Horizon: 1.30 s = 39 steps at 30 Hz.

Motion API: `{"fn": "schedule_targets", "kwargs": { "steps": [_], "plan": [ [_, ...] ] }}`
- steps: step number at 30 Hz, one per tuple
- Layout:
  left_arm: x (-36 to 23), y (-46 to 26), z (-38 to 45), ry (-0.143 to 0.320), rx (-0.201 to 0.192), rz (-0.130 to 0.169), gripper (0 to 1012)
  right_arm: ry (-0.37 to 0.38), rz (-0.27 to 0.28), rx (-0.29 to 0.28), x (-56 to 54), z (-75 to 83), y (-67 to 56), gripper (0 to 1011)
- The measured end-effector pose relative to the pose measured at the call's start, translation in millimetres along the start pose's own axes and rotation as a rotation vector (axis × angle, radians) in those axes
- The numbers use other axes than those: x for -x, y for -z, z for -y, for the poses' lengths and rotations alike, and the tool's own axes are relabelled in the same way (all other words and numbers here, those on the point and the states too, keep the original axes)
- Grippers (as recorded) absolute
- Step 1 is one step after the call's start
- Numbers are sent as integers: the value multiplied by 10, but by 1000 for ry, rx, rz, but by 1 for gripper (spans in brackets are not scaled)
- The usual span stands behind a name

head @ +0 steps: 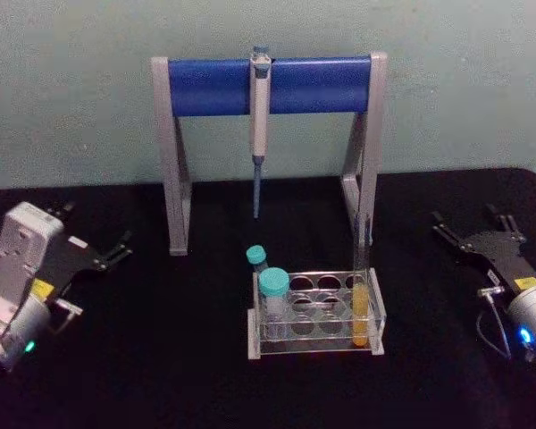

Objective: Pick up the test tube from the test tube rack, shake it, then place it back into the test tube rack.

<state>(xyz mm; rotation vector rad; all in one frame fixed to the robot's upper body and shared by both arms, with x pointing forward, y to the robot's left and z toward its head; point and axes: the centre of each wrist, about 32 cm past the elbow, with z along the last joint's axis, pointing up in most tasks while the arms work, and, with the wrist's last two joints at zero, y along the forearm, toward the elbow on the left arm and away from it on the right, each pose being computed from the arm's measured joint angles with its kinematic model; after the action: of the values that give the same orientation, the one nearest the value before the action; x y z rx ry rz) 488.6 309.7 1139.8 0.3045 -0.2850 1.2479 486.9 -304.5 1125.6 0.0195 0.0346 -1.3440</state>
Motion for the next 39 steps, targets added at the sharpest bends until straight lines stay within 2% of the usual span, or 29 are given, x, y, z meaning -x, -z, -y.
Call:
{"fn": "schedule_targets", "kwargs": {
  "steps": [39],
  "plan": [
    [0, 0, 0, 0, 0, 0, 1001, 0, 0, -1, -1, 0, -1, 1000]
  ]
}}
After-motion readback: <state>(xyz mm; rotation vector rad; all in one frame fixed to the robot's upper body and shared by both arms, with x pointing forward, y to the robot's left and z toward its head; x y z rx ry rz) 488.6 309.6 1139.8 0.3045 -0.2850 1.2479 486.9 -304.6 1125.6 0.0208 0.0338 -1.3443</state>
